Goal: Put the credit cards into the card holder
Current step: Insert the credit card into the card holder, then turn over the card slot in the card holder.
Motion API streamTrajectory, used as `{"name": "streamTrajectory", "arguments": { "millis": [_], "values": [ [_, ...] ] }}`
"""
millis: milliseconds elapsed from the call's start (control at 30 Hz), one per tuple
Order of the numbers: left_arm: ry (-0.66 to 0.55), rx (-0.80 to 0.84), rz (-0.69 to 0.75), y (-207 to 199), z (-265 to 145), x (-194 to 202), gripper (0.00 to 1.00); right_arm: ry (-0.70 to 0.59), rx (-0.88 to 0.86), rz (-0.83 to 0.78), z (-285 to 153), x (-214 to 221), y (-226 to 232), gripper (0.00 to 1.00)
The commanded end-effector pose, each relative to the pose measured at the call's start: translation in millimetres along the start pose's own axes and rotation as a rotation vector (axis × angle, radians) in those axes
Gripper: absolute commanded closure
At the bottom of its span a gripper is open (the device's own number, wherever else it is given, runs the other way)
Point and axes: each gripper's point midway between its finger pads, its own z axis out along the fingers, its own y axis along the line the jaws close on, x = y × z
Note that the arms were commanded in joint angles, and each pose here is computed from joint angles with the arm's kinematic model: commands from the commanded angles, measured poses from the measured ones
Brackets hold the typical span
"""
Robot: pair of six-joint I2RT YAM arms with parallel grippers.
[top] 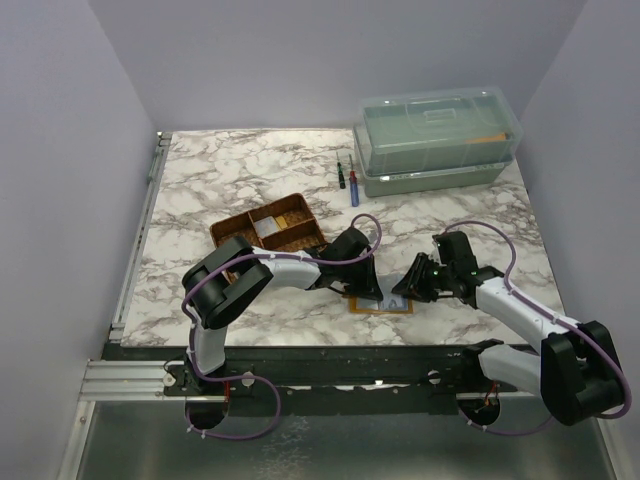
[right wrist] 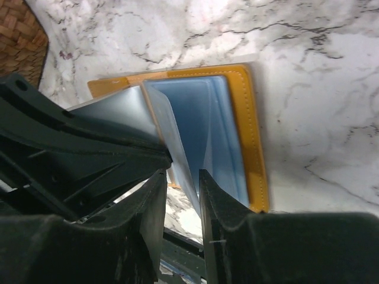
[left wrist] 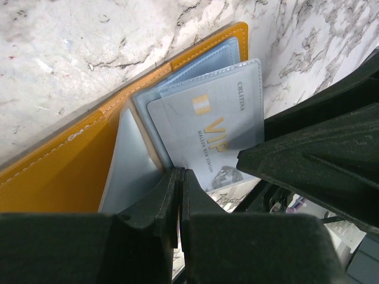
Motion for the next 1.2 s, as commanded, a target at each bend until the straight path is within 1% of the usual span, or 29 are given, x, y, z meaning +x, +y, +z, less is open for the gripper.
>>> {"name": "streamTrajectory", "arguments": {
  "millis": [0, 200, 367, 600, 800, 933, 1033, 1067, 1100, 1167],
  "values": [
    [0.013, -0.040, -0.005, 15, 4, 4, 0.93, 0.026, -0.067, -0.018, 0, 5, 10, 0.68],
    [0.004, -0.036, 0.004, 13, 2, 2, 0.93, 0.023, -0.106, -0.050, -5, 3, 22, 0.66],
    [-0.024, -0.009, 0.027, -1, -8, -7, 0.92, 0.064, -0.167, -0.077, -3, 8, 34, 0.64],
    [-0.089, 0.029, 0.054, -24, -42, -21, 0.84, 0.085, -0.229, -0.102, 0, 9, 51, 0.60],
    [-0.144, 0.039, 0.062, -32, -89, -16, 0.79, 0.110, -0.239, -0.125, 8, 14, 61, 0.58],
    [-0.230, 0.016, 0.079, -32, -131, -27, 0.75, 0.132, -0.238, -0.148, 20, 22, 73, 0.55],
    [-0.314, 0.015, 0.083, -34, -166, -44, 0.68, 0.203, -0.290, -0.181, 27, 36, 91, 0.54],
    [-0.347, 0.010, 0.080, -33, -178, -51, 0.66, 0.203, -0.296, -0.182, 26, 36, 94, 0.54],
    [-0.382, 0.003, 0.079, -32, -191, -59, 0.62, 0.176, -0.297, -0.182, 23, 32, 96, 0.53],
    [-0.454, -0.023, 0.076, -27, -213, -75, 0.53, 0.081, -0.235, -0.194, 15, 18, 88, 0.44]
  ]
}}
